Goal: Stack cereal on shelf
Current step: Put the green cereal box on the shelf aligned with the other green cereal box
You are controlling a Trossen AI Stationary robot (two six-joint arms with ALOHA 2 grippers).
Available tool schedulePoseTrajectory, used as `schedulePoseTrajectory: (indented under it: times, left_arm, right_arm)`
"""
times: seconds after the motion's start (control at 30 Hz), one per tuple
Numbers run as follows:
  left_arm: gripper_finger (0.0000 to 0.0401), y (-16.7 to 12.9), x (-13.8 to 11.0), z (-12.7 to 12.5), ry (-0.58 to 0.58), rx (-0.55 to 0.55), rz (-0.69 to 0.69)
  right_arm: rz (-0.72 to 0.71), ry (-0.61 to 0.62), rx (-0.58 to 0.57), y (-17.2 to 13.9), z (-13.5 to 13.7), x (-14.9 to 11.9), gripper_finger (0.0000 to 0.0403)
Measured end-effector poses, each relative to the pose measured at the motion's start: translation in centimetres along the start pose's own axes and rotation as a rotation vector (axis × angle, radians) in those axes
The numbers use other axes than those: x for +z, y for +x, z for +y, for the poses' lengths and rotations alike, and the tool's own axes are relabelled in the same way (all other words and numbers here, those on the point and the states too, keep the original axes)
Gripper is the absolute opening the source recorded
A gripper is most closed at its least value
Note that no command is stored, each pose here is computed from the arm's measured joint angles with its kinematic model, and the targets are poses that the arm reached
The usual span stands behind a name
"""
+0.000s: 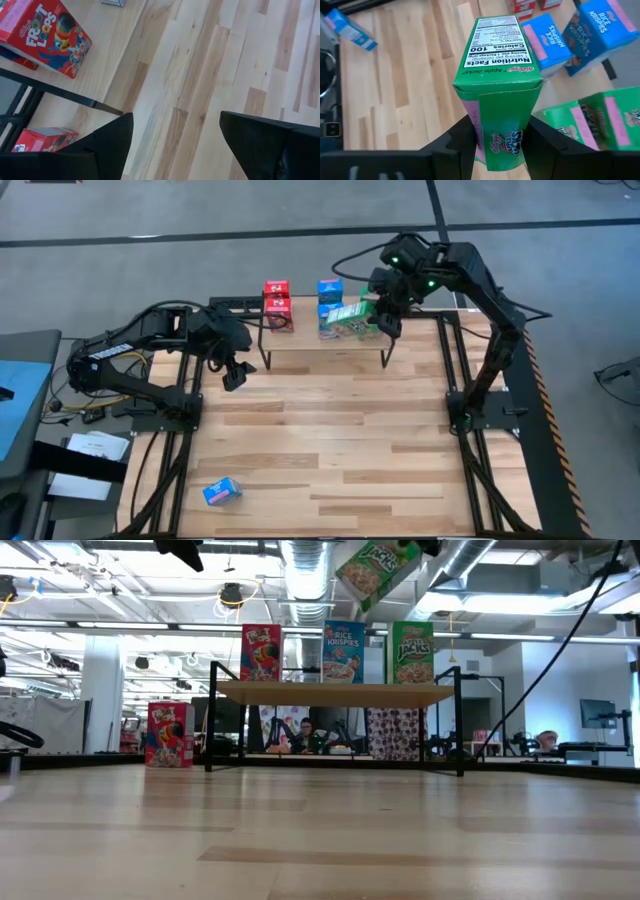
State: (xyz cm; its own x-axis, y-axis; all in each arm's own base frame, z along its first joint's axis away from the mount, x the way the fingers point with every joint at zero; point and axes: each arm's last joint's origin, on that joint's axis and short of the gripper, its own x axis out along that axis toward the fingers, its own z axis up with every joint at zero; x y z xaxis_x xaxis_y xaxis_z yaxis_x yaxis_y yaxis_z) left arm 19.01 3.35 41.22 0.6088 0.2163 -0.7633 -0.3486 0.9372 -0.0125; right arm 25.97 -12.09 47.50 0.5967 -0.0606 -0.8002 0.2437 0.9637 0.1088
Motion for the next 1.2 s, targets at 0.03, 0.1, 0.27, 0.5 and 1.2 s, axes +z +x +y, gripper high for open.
schedulePoseTrajectory:
  times: [0.03, 0.1, 0.27, 0.5, 1.2]
  left_arm:
    - [0.0286, 0.0, 0.0, 0.0, 0.001, 0.000, 0.000]
    - [0.0286, 0.0, 0.0, 0.0, 0.012, 0.001, 0.000]
    - [0.0286, 0.0, 0.0, 0.0, 0.021, 0.001, 0.000]
    - [0.0286, 0.0, 0.0, 0.0, 0.009, 0.001, -0.001]
    - [0.0286, 4.3, 5.5, -0.3, -0.008, 0.064, -0.311]
  right_arm:
    - [-0.002, 0.003, -0.012, -0.1, -0.2, 0.0, 0.0159]
    - [-0.006, -0.001, -0.031, -0.4, -0.3, -0.1, 0.0159]
    - [-0.002, -0.021, -0.038, -0.3, -0.2, -0.1, 0.0159]
    - [0.041, -0.059, -0.029, 0.9, 0.7, -0.2, 0.0159]
    - [0.228, -0.121, -0.172, 2.9, 1.5, -3.5, 0.0159]
